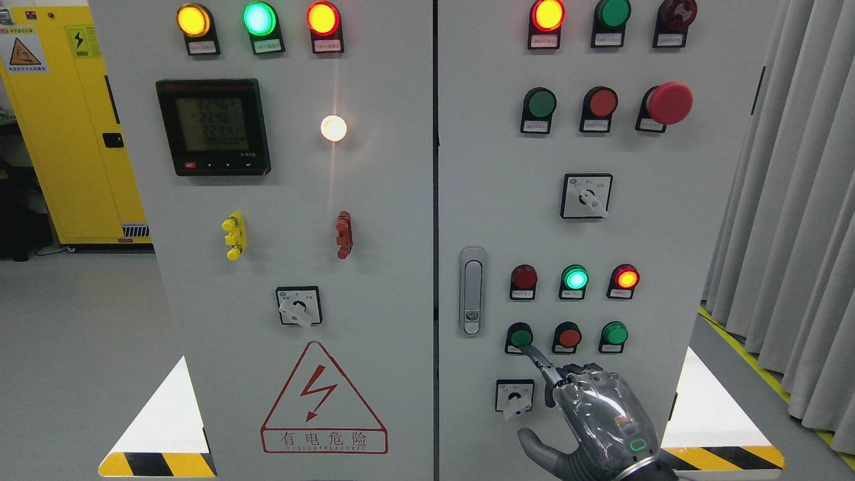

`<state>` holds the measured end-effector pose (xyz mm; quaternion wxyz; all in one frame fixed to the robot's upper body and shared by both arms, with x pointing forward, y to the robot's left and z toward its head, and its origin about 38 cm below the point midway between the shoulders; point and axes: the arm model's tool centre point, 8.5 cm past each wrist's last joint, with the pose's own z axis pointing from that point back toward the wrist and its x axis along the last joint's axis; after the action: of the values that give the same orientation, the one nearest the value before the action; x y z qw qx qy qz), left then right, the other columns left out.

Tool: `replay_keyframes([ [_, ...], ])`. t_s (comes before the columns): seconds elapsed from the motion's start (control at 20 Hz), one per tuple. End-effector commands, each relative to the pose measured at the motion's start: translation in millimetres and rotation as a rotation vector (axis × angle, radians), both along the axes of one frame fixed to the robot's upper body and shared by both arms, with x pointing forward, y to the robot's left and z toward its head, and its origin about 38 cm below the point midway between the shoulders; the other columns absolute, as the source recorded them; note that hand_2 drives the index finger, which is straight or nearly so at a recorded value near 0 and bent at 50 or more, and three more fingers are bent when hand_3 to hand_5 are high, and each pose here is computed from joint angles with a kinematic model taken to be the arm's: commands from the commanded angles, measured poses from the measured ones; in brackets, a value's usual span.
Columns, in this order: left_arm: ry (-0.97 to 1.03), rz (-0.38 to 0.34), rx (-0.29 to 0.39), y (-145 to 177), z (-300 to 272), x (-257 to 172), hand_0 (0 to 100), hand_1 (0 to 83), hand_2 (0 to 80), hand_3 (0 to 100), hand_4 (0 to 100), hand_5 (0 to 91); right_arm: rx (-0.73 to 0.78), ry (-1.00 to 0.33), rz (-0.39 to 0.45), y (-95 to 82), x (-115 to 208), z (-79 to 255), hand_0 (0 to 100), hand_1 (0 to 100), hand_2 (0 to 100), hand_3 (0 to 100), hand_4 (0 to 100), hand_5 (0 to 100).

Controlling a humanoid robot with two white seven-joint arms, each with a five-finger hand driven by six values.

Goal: Press green start button
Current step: 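Push the green button inward with the right hand's index finger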

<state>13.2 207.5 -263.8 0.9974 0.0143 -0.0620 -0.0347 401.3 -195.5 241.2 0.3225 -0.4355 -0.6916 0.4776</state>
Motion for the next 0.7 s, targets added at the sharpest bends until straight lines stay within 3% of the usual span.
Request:
replay_keyframes([
  [0.0, -0.036, 0.0, -0.004, -1.7, 0.1, 14.9, 12, 55.6, 0.0, 0, 0, 0.0, 0.0, 0.004, -0.001, 0.8, 3.5, -0.1, 31, 63, 0, 65, 65, 49],
  [0.65, -0.036, 0.0, -0.004, -1.7, 0.1, 14.9, 12, 55.6, 0.0, 0, 0, 0.0, 0.002, 0.037, -0.025, -5.5, 18.8, -4.6, 32, 63, 0, 65, 64, 48],
])
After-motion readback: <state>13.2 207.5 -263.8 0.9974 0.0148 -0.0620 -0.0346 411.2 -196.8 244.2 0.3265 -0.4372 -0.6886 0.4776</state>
